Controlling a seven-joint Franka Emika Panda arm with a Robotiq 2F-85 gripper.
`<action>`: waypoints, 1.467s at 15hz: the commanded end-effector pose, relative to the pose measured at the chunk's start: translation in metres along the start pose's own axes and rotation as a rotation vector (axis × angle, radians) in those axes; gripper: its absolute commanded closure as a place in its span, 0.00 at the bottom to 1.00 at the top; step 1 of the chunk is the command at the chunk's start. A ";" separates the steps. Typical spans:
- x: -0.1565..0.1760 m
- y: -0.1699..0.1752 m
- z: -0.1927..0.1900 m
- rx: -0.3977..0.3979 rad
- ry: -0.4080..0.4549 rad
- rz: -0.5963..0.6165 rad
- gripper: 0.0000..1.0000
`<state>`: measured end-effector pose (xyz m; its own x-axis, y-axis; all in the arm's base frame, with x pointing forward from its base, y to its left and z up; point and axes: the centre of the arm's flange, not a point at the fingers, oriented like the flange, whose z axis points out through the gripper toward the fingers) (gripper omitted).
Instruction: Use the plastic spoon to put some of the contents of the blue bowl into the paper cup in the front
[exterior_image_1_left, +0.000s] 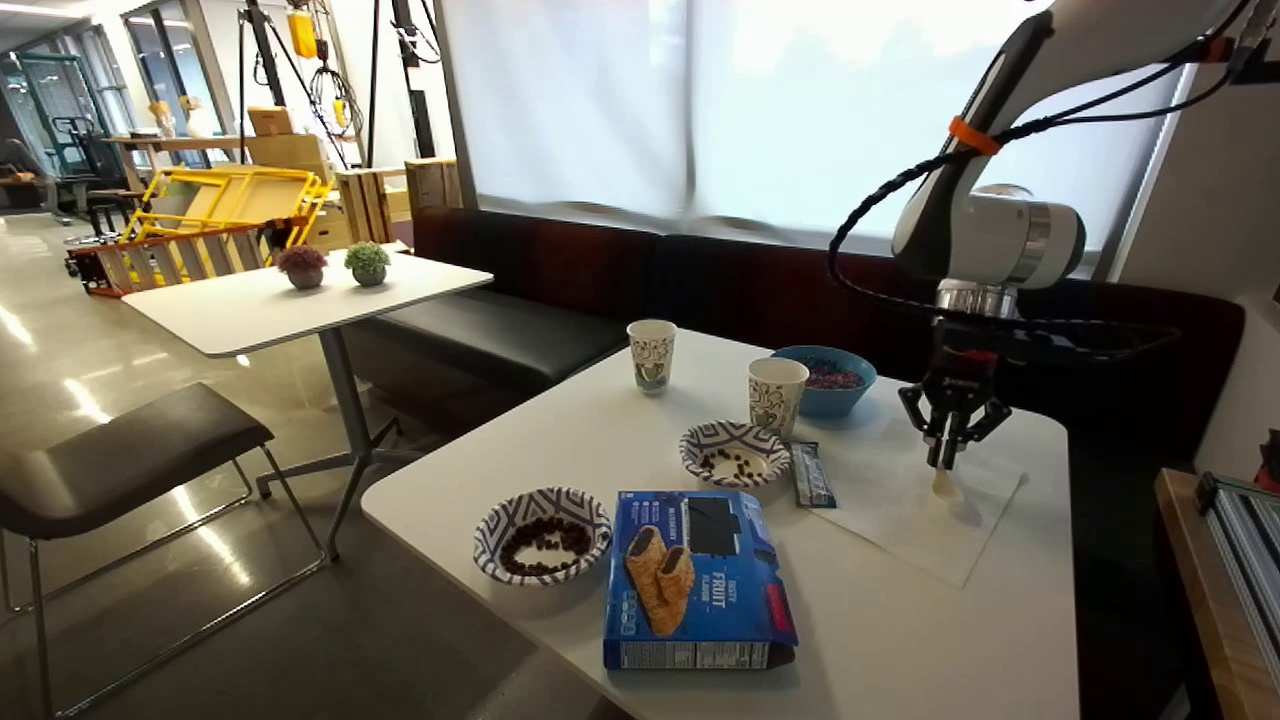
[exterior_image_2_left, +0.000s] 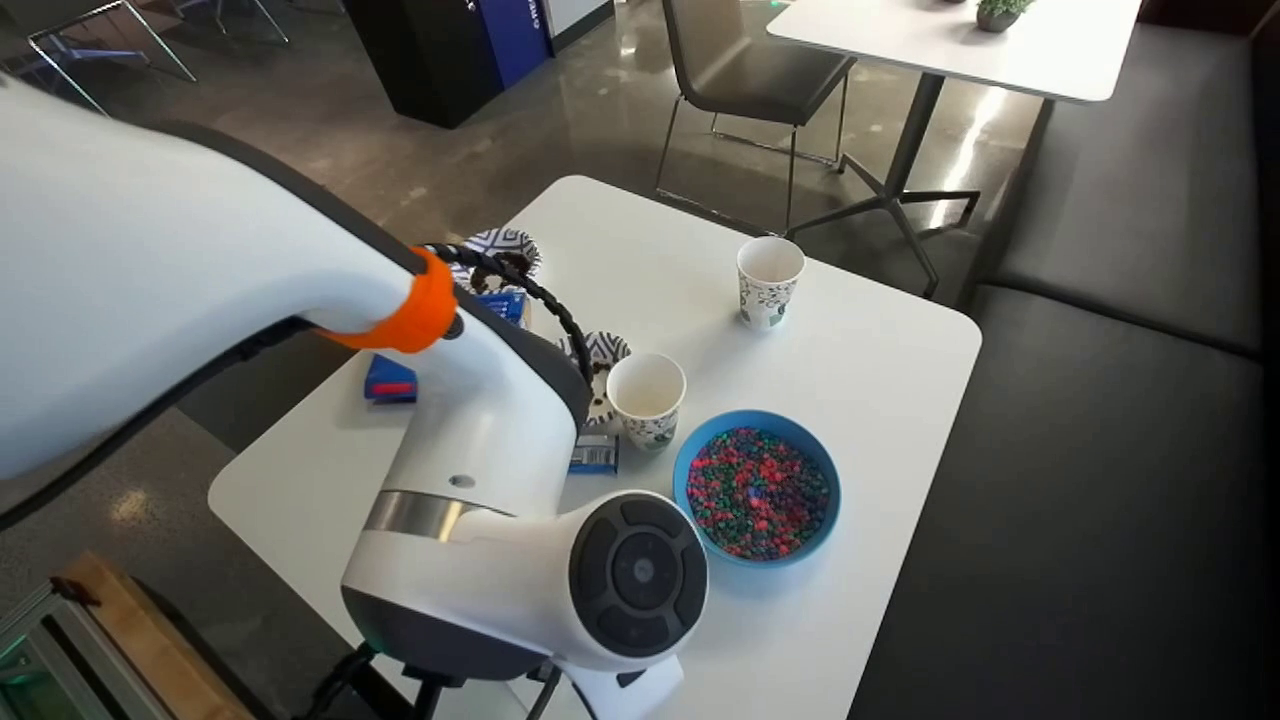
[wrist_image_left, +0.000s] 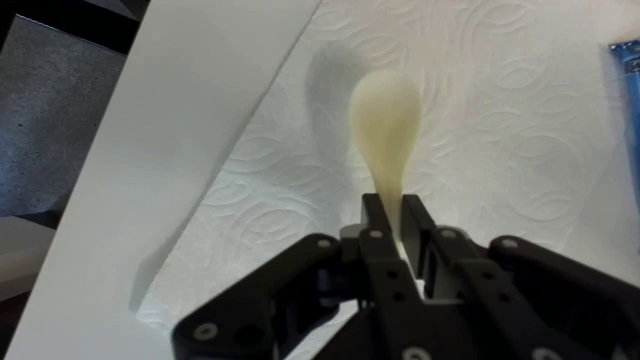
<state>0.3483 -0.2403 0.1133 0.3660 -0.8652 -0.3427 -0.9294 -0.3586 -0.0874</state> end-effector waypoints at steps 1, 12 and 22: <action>0.007 0.001 0.009 0.002 0.001 -0.017 0.61; -0.083 0.014 -0.106 -0.025 0.179 -0.471 0.00; -0.087 0.001 -0.148 -0.045 0.295 -0.659 0.00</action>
<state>0.3228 -0.2168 0.2814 0.8531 -0.5205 0.0352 -0.5106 -0.8469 -0.1484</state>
